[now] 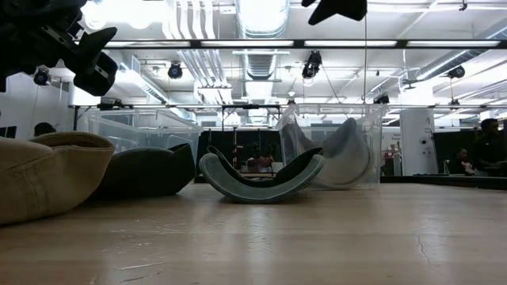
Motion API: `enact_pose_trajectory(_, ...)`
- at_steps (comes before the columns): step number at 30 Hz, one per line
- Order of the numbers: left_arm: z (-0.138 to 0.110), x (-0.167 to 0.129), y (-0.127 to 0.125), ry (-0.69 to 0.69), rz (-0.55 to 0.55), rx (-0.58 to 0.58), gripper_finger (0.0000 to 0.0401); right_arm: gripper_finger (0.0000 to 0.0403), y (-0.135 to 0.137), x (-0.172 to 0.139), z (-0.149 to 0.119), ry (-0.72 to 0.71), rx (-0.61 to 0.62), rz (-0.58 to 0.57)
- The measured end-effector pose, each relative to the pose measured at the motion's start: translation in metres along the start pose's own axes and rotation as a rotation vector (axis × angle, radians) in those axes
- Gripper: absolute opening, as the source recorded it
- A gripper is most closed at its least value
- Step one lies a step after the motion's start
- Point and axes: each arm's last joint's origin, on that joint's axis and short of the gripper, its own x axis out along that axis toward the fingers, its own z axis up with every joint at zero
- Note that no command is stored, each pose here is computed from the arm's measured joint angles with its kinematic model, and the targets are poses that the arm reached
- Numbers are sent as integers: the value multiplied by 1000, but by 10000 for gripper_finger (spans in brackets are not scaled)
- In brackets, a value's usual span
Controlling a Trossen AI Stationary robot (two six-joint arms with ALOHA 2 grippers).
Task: Pick & Place hat
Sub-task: Put the left black cap into the left transparent bin
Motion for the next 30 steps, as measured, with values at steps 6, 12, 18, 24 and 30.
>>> enact_pose_trajectory(6, 1, 0, 0, -14, -5, -18, 188, 175, 10, 11, -13, -4, -107, 11)
enact_pose_trajectory(12, 2, 0, -1, -19, -7, -54, 188, 172, 10, 31, -25, -9, -174, 13)
enact_pose_trajectory(18, 7, 0, -3, -71, -42, -88, 188, 162, 8, 52, -36, -42, -241, 31)
enact_pose_trajectory(24, 11, -1, -4, -103, -64, -213, 188, 150, 7, 65, -43, -71, -263, 49)
enact_pose_trajectory(30, 14, 0, -2, -161, 29, -246, 188, 138, 6, 68, -45, -84, -279, 54)
